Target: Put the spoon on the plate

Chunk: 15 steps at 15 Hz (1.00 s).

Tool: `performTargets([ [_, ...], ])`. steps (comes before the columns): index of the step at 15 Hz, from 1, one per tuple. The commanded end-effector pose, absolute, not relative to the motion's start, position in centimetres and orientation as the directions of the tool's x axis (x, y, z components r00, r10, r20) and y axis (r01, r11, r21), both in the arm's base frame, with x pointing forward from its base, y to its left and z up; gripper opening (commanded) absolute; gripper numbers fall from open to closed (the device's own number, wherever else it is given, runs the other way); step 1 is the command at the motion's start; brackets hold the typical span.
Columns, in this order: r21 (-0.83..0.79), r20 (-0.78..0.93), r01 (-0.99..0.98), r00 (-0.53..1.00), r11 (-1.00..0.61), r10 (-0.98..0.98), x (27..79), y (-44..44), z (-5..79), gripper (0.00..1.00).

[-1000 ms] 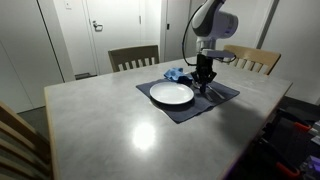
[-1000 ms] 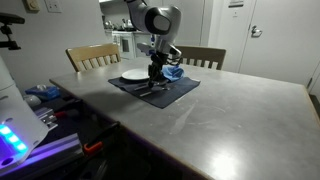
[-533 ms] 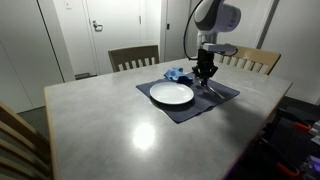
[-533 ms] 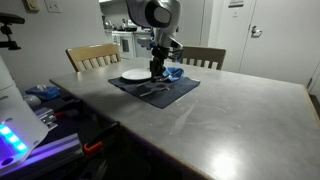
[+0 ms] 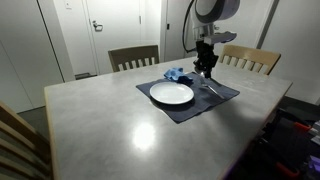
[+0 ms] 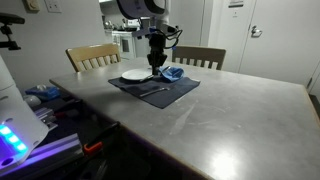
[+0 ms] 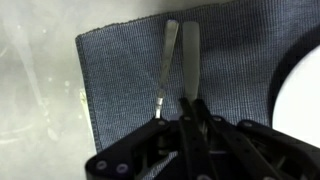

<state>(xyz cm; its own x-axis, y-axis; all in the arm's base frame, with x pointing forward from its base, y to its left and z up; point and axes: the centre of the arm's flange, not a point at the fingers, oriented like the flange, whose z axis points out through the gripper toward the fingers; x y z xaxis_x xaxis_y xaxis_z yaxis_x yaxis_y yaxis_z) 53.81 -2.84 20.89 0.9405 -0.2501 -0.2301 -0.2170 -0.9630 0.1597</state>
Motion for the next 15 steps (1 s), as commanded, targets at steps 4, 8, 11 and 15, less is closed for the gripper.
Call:
performTargets([
  [4,0.261,-0.236,-0.075,0.962,-0.962,-0.139,54.8,2.0,22.5,0.02],
  [8,0.229,-0.258,0.004,0.965,-0.973,-0.057,55.1,4.1,22.4,0.02],
  [11,0.190,-0.305,0.098,0.952,-0.977,0.036,55.3,5.4,21.8,0.02],
  [15,0.148,-0.384,0.216,0.912,-0.965,0.146,55.3,7.8,20.3,0.02],
])
